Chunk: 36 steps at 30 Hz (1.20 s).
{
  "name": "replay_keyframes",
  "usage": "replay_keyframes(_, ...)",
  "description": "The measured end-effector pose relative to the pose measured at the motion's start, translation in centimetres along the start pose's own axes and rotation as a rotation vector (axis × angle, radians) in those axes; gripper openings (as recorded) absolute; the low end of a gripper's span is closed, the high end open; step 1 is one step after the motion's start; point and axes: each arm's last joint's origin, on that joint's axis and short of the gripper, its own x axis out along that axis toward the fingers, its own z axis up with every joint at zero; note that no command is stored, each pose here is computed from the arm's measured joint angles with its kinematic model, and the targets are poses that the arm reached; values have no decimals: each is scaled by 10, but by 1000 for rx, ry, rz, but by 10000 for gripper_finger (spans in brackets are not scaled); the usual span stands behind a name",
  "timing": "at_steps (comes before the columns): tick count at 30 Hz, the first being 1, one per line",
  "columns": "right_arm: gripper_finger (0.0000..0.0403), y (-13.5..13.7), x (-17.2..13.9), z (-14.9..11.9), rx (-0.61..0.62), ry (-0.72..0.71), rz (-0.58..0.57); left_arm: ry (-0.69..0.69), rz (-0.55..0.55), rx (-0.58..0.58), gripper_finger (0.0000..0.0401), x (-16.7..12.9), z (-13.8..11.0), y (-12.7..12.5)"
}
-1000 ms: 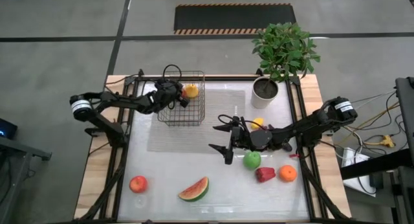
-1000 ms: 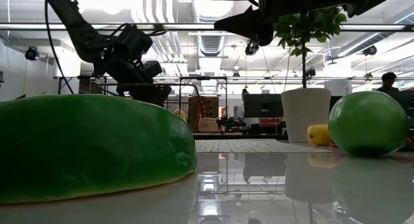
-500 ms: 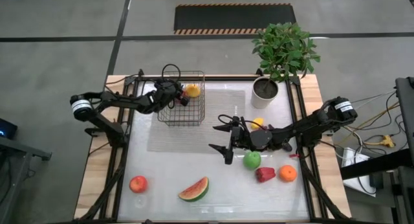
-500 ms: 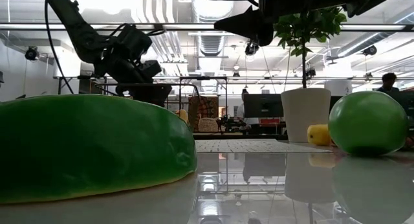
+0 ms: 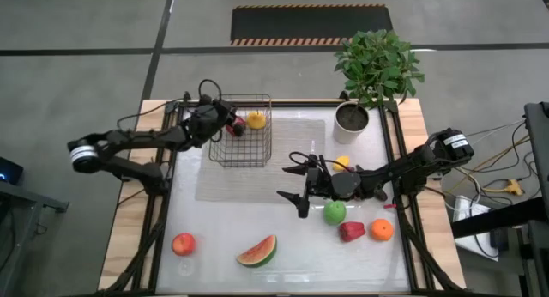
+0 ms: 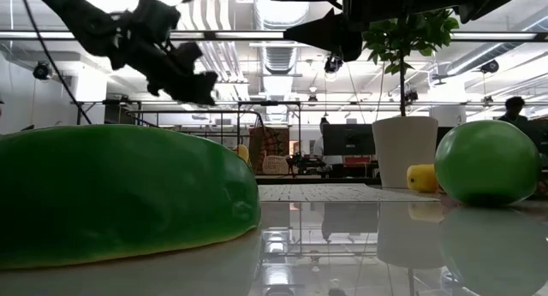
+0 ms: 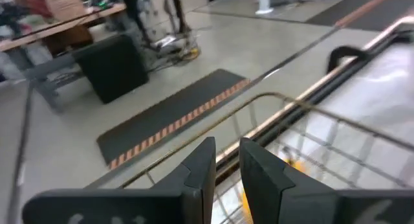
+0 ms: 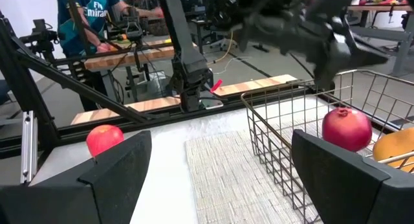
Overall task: Build produce basket
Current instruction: Put the green apple into the brown wire basket
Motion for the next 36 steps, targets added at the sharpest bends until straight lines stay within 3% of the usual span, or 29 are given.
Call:
replay_keyframes(3,352,0,0,0,7,3,0,0,-129,13,54,-14,6,1)
replay_keyframes(11,352,0,0,-7,-14,69,38,-41,-702,-66,54,-61,16,-20)
replay_keyframes(17,352,2,0,-10,36,143,92,-106,-946,-39,54,-100,22,-47)
replay_keyframes(22,352,6,3,-7,117,299,117,-150,-1066,-27,54,-119,24,-64)
replay_keyframes(28,352,21,3,10,158,601,201,-177,-1131,-30,54,-127,24,-78)
replay_keyframes(32,352,28,-10,23,118,865,117,-189,-1152,-35,54,-127,22,-87)
replay_keyframes(36,352,24,-27,40,187,1078,-55,-204,-1162,-41,54,-126,21,-93)
